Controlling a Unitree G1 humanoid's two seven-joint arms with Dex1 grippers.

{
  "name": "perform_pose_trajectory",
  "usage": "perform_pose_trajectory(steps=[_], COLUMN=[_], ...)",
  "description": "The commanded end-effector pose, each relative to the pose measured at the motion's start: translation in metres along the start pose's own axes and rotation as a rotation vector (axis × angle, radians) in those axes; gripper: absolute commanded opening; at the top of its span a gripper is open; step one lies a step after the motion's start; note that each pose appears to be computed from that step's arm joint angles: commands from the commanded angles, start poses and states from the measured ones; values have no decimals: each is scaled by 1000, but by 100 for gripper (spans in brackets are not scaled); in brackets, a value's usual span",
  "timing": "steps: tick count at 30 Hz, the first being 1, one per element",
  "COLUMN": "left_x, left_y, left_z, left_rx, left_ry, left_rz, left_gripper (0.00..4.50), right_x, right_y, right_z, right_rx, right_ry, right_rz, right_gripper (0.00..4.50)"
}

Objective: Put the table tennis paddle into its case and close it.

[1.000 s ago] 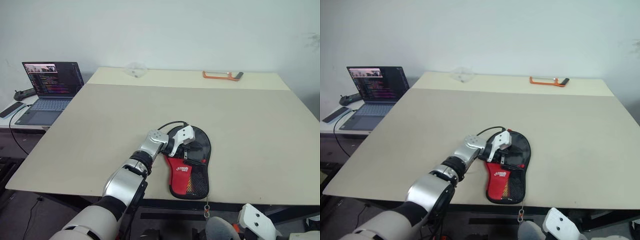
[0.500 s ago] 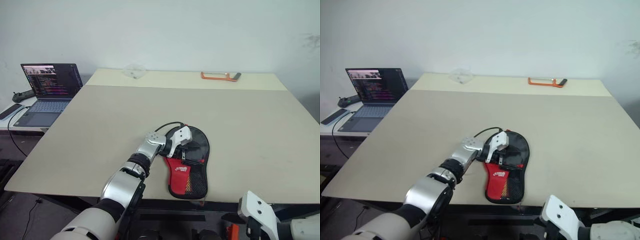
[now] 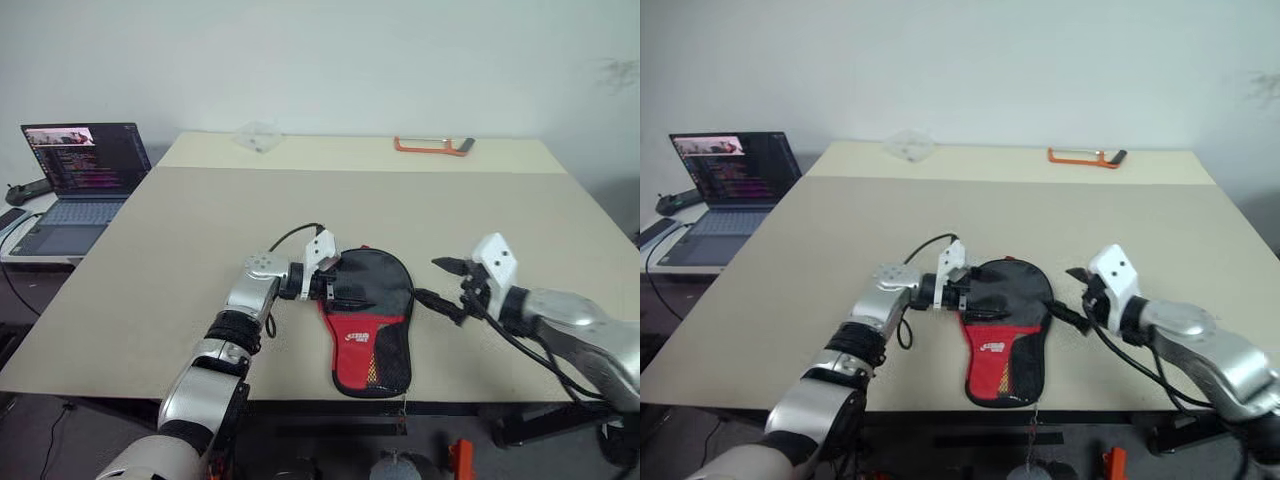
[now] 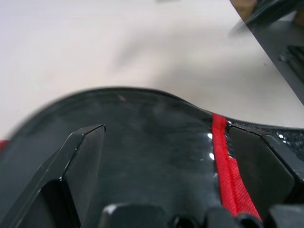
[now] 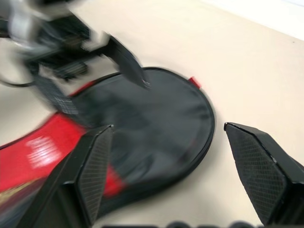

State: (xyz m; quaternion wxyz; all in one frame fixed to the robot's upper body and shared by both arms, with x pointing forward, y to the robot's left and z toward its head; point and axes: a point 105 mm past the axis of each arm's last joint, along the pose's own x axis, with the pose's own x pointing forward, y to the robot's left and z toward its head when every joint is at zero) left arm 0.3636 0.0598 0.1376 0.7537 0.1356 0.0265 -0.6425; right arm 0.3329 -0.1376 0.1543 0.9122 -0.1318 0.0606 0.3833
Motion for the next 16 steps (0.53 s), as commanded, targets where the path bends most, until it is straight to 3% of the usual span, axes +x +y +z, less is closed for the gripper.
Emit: perform_pose_trajectory(steps=[1, 6, 16], left_x=[-16, -69, -86], left_y=[4, 1, -2], left_z=[22, 2, -18], left_rx=[29, -42, -129], left_ry=[-52, 8, -5], left_rz=[77, 266, 439], left_gripper=[450, 450, 450], right_x=[6, 21, 16], right_y=[-28, -66, -84], right_z=[6, -8, -12], right_rx=[-40, 26, -26], right_ry=[-63, -90, -47], right_rz=[-41, -78, -117], right_gripper=[405, 405, 405])
